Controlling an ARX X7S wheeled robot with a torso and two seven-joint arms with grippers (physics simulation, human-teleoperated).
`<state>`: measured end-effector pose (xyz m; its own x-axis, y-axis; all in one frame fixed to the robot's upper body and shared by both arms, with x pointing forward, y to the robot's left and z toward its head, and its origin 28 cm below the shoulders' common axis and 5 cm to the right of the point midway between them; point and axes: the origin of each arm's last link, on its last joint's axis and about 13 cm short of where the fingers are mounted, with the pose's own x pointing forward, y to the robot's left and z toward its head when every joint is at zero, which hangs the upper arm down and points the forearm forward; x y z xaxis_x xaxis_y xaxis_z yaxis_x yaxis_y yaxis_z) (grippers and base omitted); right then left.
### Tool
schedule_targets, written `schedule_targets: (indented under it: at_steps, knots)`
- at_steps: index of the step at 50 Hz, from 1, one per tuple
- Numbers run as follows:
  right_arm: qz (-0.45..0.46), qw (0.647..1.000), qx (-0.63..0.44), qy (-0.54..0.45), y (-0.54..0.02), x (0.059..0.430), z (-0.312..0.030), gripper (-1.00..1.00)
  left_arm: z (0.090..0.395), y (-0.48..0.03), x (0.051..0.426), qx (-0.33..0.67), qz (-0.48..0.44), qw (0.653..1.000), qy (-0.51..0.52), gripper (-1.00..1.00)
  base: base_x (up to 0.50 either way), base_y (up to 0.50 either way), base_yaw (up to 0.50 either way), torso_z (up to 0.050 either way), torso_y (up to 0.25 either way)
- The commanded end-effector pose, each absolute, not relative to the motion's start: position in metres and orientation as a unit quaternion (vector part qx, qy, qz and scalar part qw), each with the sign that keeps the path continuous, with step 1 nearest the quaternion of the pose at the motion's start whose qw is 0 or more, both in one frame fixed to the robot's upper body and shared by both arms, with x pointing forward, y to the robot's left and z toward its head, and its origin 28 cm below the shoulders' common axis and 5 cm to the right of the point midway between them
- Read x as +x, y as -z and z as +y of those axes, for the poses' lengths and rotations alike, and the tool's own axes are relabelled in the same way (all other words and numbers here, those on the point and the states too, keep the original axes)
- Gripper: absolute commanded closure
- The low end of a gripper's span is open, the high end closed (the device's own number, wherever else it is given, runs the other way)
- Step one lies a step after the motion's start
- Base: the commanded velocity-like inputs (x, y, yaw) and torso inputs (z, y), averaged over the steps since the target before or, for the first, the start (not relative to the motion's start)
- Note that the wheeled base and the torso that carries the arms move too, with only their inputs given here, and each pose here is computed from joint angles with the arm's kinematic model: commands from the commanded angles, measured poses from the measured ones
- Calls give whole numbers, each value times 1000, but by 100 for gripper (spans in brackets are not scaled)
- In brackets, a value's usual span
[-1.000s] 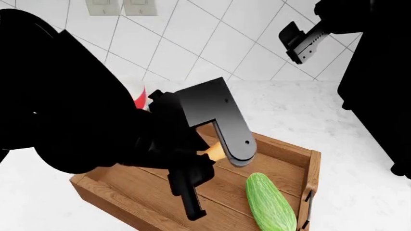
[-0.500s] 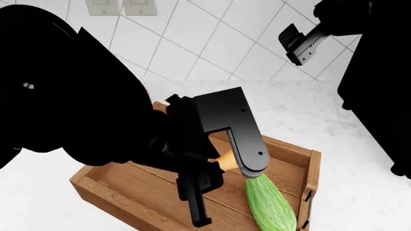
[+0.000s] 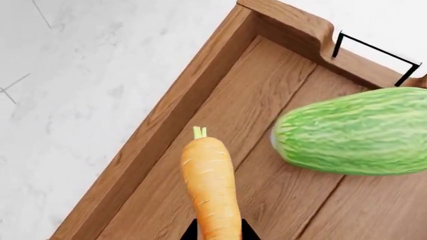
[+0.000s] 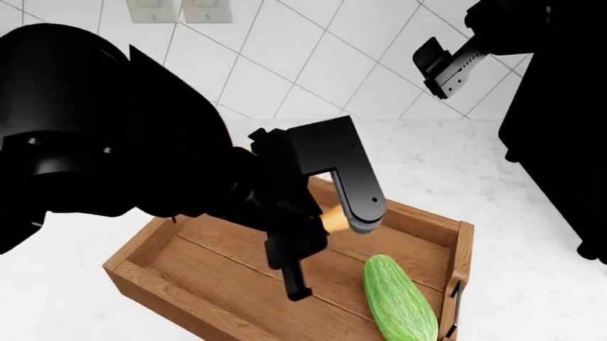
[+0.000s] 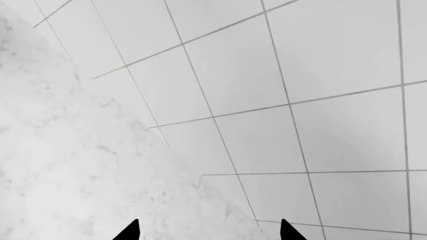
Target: Place the two vegetables and bowl onto the tray for setting up a vegetable dip station.
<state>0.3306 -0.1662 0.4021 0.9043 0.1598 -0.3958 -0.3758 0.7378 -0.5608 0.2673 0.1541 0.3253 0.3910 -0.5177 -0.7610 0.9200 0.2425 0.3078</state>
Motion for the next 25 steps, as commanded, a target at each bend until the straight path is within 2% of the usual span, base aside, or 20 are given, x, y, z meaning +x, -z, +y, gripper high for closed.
schedule_targets:
  at_steps: [1,4,5,6,17,25]
  knots:
    - [164,917,-333,-146,-402,332,-165,-100,155,-322,282,385,258,743,482,100,0,0,0,0,0]
    - [165,917,-333,-147,-401,333,-165,-100,155,-322,284,389,253,739,489,100,0,0,0,0,0]
    - [166,916,-334,-146,-400,333,-165,-100,156,-321,288,381,259,749,475,100,0,0,0,0,0]
    - [167,916,-334,-147,-400,333,-165,-100,156,-320,288,388,256,741,484,100,0,0,0,0,0]
    - [166,916,-334,-149,-400,335,-164,-100,153,-315,291,386,262,737,489,100,0,0,0,0,0]
    - [167,916,-335,-147,-399,334,-165,-100,151,-313,283,390,261,718,513,100,0,0,0,1,0]
